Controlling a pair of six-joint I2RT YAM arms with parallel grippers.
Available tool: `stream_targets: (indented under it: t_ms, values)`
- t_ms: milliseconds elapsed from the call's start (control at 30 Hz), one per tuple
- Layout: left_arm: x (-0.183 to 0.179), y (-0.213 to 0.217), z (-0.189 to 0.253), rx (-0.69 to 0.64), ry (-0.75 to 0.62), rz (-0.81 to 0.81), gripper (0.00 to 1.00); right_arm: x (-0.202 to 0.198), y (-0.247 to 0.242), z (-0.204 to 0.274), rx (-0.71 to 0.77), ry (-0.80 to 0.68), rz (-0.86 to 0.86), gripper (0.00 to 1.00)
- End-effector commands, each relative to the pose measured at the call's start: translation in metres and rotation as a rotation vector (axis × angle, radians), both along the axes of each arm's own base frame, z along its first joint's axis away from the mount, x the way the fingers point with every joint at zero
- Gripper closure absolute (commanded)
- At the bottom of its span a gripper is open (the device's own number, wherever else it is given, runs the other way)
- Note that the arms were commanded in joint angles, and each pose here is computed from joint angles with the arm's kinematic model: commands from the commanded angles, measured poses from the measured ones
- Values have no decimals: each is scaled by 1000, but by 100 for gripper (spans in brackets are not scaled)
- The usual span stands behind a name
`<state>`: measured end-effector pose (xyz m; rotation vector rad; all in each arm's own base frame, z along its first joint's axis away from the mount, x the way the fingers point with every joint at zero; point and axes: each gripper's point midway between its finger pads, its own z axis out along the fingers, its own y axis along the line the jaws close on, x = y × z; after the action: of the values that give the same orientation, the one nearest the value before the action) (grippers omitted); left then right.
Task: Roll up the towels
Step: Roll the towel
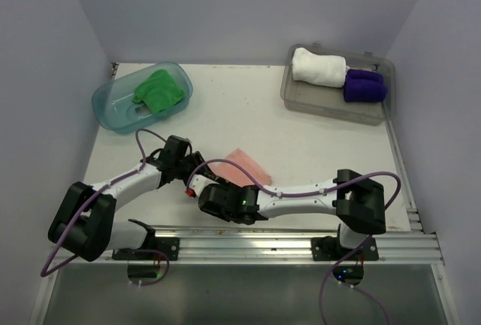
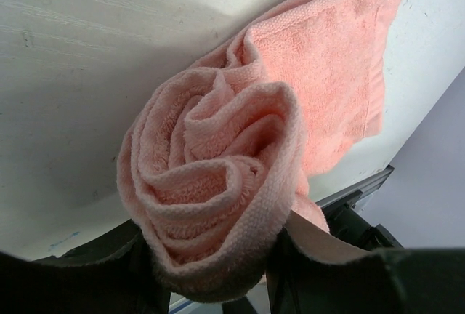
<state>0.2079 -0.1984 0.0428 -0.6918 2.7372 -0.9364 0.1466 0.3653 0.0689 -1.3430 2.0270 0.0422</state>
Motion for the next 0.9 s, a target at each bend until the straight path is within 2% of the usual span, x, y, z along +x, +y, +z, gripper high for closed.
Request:
stream_targets:
  t_ms: [0, 33, 100, 133, 200, 233, 267, 333, 433, 667, 867]
  values:
    - [2, -2, 4, 3, -7, -11, 52, 11, -3, -4, -26, -59, -42, 43]
    - [3, -2, 5, 1, -11, -10, 50, 12, -4, -6, -30, -62, -50, 52]
    - [4, -3, 8, -3, -16, -11, 48, 12, -7, -12, -34, -60, -68, 62]
    - [4, -4, 9, -8, -30, -24, 45, 13, -9, -13, -29, -57, -76, 72]
    - [7, -6, 17, -21, -59, -40, 40, 7, -9, -13, 21, -6, -82, 82]
    - [7, -5, 19, -18, -70, -52, 33, 9, -11, -15, 47, 34, -92, 93]
    - [10, -4, 24, -24, -84, -52, 29, 7, -11, -15, 84, 74, -110, 98]
    - [13, -3, 35, -29, -121, -61, 18, 3, -13, -13, 169, 173, -115, 100]
    - [20, 3, 49, -41, -163, -50, 13, -1, -15, -3, 308, 305, -146, 100]
    - [25, 7, 62, -58, -192, -44, 13, -5, -18, 9, 566, 591, -232, 100]
    - [16, 0, 55, -90, -179, -74, 11, -3, -23, 5, 710, 742, -299, 100]
